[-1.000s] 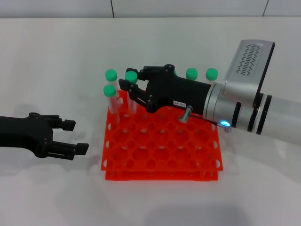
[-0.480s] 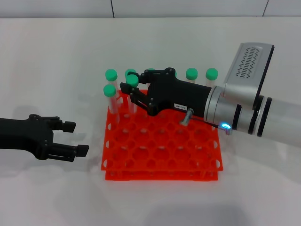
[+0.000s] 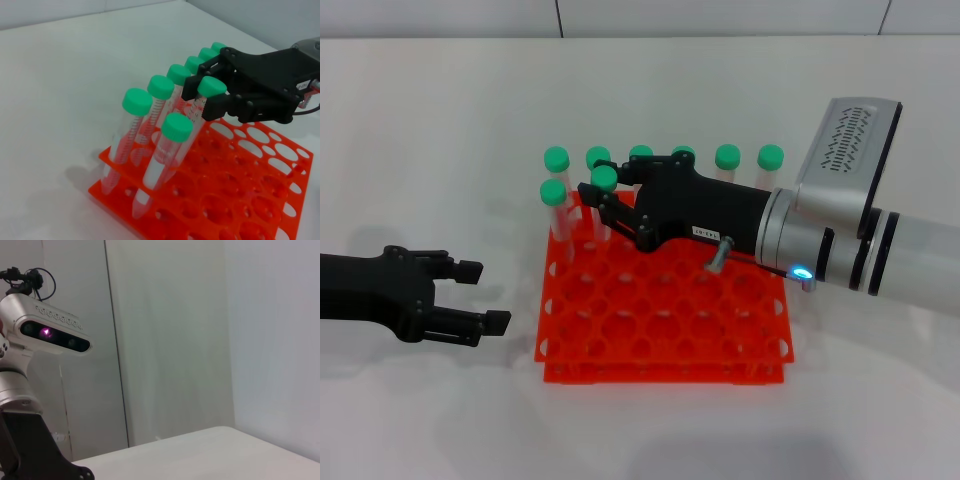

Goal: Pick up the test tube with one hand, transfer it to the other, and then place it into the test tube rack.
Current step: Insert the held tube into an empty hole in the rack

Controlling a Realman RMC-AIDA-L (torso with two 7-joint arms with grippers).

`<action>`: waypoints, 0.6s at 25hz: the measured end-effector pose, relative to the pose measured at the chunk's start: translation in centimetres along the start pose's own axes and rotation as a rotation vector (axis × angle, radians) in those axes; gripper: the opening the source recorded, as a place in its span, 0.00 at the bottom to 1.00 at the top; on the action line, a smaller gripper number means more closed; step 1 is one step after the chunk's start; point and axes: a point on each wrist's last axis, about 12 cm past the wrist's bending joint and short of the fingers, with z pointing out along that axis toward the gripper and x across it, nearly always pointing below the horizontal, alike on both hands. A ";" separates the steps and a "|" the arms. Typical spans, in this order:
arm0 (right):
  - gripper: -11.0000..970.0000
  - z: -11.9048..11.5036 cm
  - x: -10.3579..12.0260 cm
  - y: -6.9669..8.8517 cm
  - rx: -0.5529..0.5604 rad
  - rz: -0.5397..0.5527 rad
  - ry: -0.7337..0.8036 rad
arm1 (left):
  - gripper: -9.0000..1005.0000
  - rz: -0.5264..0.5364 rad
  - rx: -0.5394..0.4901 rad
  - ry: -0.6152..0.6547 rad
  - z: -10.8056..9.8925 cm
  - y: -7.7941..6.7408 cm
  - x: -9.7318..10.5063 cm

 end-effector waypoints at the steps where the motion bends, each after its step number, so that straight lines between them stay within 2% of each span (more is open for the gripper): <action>1: 0.28 0.0 0.0 0.0 0.000 0.000 0.000 | 0.89 0.000 0.000 0.000 0.0 0.0 0.0; 15: 0.28 0.1 -0.1 -0.1 0.005 0.004 -0.001 | 0.89 0.009 0.001 0.000 0.0 0.0 0.0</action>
